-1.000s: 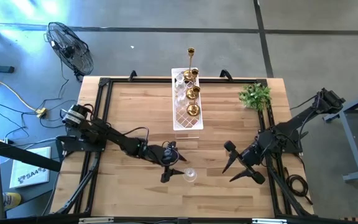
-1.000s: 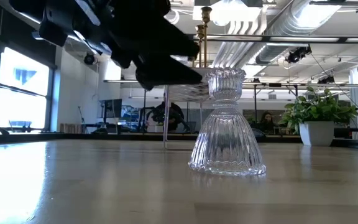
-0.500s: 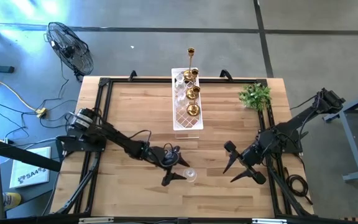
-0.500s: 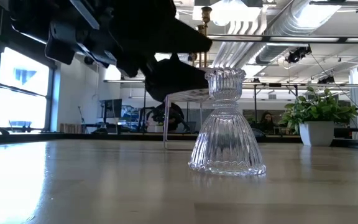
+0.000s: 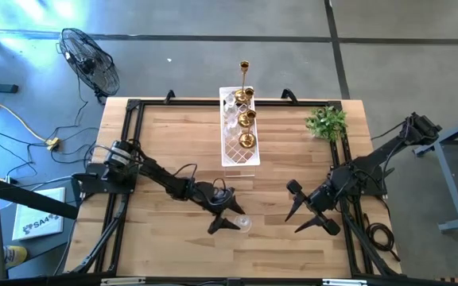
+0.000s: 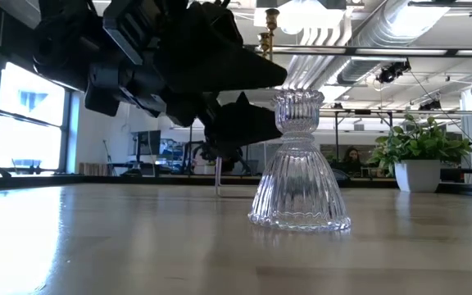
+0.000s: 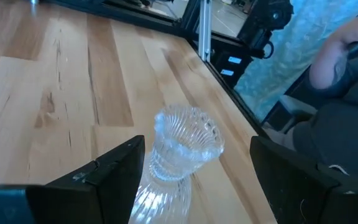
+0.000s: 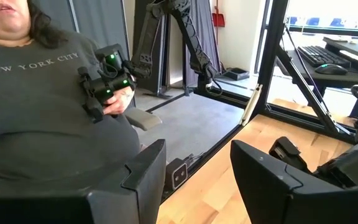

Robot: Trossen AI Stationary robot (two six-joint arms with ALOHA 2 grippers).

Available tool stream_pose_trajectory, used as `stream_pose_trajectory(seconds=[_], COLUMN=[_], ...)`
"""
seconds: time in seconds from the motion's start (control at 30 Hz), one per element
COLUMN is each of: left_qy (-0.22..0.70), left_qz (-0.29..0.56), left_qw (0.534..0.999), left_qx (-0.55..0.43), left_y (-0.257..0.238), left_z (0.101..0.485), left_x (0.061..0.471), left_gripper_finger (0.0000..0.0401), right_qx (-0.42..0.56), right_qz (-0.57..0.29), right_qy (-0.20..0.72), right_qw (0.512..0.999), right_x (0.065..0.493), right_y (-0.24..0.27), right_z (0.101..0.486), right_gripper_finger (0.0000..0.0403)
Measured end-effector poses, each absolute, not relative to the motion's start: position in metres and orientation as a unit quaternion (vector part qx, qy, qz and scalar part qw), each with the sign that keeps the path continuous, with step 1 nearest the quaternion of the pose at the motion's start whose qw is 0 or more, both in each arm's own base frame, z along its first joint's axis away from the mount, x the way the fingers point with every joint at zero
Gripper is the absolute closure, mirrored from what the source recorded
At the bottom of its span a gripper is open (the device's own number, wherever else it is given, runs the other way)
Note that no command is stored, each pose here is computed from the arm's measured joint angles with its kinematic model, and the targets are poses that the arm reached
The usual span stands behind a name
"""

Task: Pick & Place candle stick holders
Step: Put the transparent candle holder on the shelf aligned with the other transparent candle holders

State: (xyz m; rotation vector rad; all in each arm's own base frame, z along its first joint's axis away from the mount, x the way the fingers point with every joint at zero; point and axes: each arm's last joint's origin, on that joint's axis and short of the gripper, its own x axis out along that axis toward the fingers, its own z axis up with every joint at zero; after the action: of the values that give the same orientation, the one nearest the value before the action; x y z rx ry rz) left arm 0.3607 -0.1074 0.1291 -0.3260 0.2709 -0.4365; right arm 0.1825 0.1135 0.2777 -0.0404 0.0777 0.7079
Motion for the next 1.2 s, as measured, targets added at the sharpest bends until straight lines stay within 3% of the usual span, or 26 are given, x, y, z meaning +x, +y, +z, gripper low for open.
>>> stream_pose_trajectory(seconds=[0.8,1.2], left_qy=[0.139,0.154], left_qz=[-0.241,-0.304], left_qw=[0.950,0.927], left_qx=[-0.139,-0.158], left_y=[-0.110,-0.103], left_z=[0.124,0.120], left_x=[0.366,0.388], left_gripper_finger=[0.0114,0.0114], right_qx=[-0.024,-0.033], right_qz=[0.347,0.345], right_qy=[0.037,0.041], right_qw=[0.937,0.937], right_x=[0.183,0.183], right_y=[0.114,0.113], right_z=[0.278,0.276], right_gripper_finger=[0.0227,0.0227])
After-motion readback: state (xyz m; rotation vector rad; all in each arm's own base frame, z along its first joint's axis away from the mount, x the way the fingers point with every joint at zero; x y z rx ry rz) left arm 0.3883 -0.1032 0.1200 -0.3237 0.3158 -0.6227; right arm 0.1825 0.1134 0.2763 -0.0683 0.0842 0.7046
